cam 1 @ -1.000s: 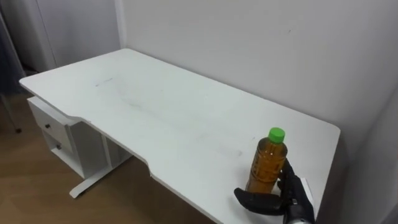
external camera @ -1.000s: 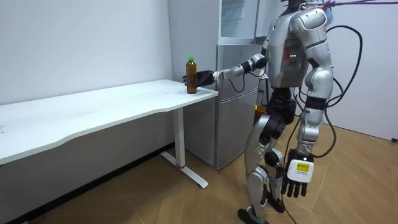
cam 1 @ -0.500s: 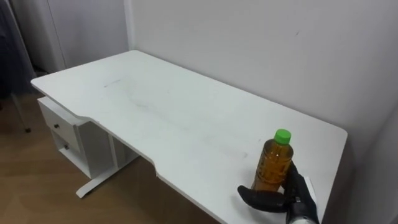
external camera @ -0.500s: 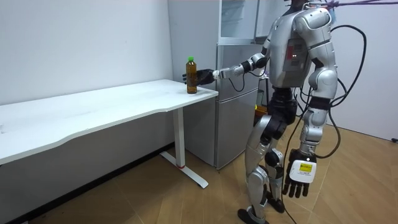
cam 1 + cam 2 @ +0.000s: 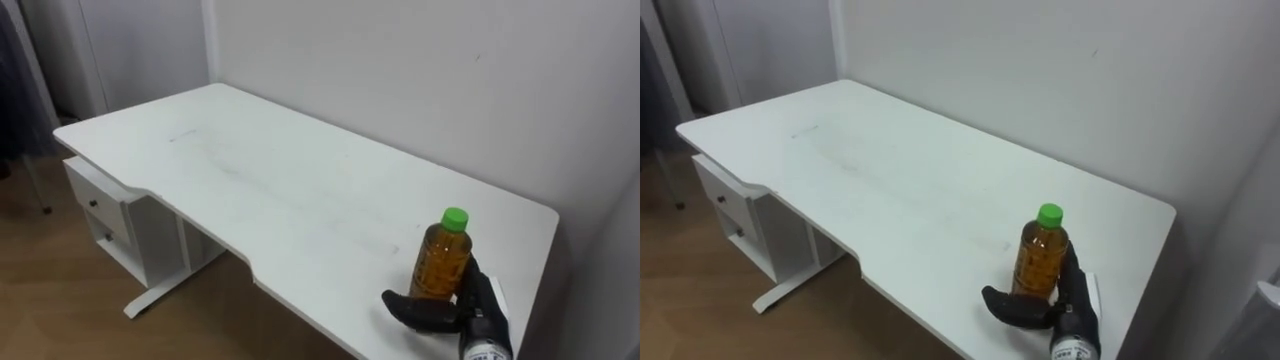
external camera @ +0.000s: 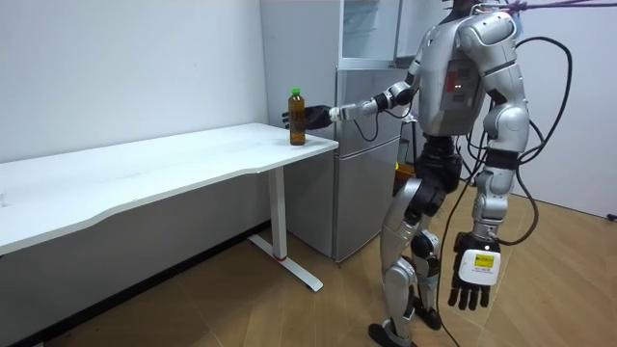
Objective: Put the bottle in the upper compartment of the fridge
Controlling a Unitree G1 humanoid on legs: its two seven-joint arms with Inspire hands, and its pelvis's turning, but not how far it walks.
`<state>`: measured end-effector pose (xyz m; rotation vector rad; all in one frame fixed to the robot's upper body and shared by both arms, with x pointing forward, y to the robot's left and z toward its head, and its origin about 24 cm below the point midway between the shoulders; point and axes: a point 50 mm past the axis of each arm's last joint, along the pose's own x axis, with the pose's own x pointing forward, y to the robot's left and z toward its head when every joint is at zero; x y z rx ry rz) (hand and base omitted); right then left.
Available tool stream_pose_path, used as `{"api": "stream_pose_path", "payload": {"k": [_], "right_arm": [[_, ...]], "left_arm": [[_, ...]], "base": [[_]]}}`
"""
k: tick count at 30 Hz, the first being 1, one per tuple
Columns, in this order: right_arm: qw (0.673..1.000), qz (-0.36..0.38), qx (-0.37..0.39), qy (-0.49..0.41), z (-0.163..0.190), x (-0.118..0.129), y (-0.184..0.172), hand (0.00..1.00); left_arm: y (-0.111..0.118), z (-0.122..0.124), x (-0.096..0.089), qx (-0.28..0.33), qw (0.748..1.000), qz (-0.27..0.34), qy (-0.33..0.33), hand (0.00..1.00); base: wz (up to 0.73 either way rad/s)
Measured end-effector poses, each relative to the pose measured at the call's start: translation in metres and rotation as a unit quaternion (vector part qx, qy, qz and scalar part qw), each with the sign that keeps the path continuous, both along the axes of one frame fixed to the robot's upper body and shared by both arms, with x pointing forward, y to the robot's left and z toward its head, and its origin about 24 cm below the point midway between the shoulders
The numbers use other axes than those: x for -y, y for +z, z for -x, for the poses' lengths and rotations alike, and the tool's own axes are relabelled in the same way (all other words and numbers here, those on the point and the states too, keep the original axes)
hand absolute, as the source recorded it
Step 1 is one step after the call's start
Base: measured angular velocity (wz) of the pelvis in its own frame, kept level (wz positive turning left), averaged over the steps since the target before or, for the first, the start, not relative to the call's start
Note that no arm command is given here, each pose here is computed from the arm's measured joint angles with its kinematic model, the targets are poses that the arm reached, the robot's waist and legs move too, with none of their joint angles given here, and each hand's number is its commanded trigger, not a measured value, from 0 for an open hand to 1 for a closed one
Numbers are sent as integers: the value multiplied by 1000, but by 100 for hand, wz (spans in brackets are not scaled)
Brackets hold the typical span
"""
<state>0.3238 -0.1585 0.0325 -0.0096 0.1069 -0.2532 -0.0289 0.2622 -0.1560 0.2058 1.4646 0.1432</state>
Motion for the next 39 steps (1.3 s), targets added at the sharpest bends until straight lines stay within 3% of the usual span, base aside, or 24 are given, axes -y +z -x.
{"api": "stream_pose_path", "payload": {"k": [9,10,11,12,31,39], "right_arm": [[1000,-2,4,-15,-3,5,4,0],[1000,-1,4,-17,-3,6,4,33],[1000,1,5,-20,-3,8,5,56],[1000,0,5,-21,-3,8,5,100],[999,-14,-9,-42,-7,14,4,100],[1000,2,-13,13,-6,8,2,100]], "left_arm": [[1,0,-4,6,1000,-11,18,0],[1,-1,-4,7,1000,-11,17,0],[1,0,-3,6,1000,-11,18,0],[1,0,-3,6,1000,-11,18,0],[3,8,-3,12,999,-5,39,0],[4,6,-4,21,998,-6,54,0]], "base": [[5],[7],[0],[0],[0],[0]]}}
